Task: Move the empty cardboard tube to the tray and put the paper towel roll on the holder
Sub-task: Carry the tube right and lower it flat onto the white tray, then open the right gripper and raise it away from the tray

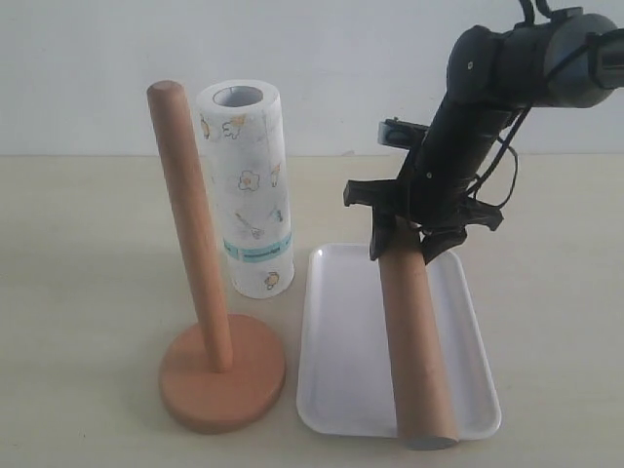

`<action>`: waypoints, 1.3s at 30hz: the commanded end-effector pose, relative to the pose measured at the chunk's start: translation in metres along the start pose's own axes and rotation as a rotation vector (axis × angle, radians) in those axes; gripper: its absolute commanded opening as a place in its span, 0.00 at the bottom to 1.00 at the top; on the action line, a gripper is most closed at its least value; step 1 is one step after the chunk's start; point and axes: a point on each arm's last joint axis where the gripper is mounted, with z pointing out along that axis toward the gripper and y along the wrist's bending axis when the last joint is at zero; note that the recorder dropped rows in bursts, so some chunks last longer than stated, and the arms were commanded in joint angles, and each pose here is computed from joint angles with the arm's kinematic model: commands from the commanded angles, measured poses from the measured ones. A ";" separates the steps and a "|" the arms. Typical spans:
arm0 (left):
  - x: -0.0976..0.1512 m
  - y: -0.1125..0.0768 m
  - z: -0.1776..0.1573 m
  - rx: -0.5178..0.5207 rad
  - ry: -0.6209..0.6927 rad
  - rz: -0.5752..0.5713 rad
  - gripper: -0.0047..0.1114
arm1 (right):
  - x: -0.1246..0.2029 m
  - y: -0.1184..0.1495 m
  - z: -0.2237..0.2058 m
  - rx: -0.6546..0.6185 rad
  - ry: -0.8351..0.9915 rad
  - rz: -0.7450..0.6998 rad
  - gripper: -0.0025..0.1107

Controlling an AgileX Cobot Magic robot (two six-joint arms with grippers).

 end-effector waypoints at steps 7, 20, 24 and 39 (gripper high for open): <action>0.001 0.000 0.000 -0.003 -0.001 -0.011 0.08 | -0.003 -0.007 0.004 0.036 -0.001 -0.006 0.48; 0.001 0.000 0.000 -0.003 -0.001 -0.011 0.08 | 0.000 -0.007 0.004 0.041 0.027 0.004 0.59; 0.001 0.000 0.000 -0.003 -0.001 -0.011 0.08 | 0.001 -0.006 -0.007 0.071 0.078 -0.021 0.59; 0.001 0.000 0.000 -0.003 -0.001 -0.011 0.08 | -0.012 0.009 -0.112 0.161 -0.160 -0.234 0.57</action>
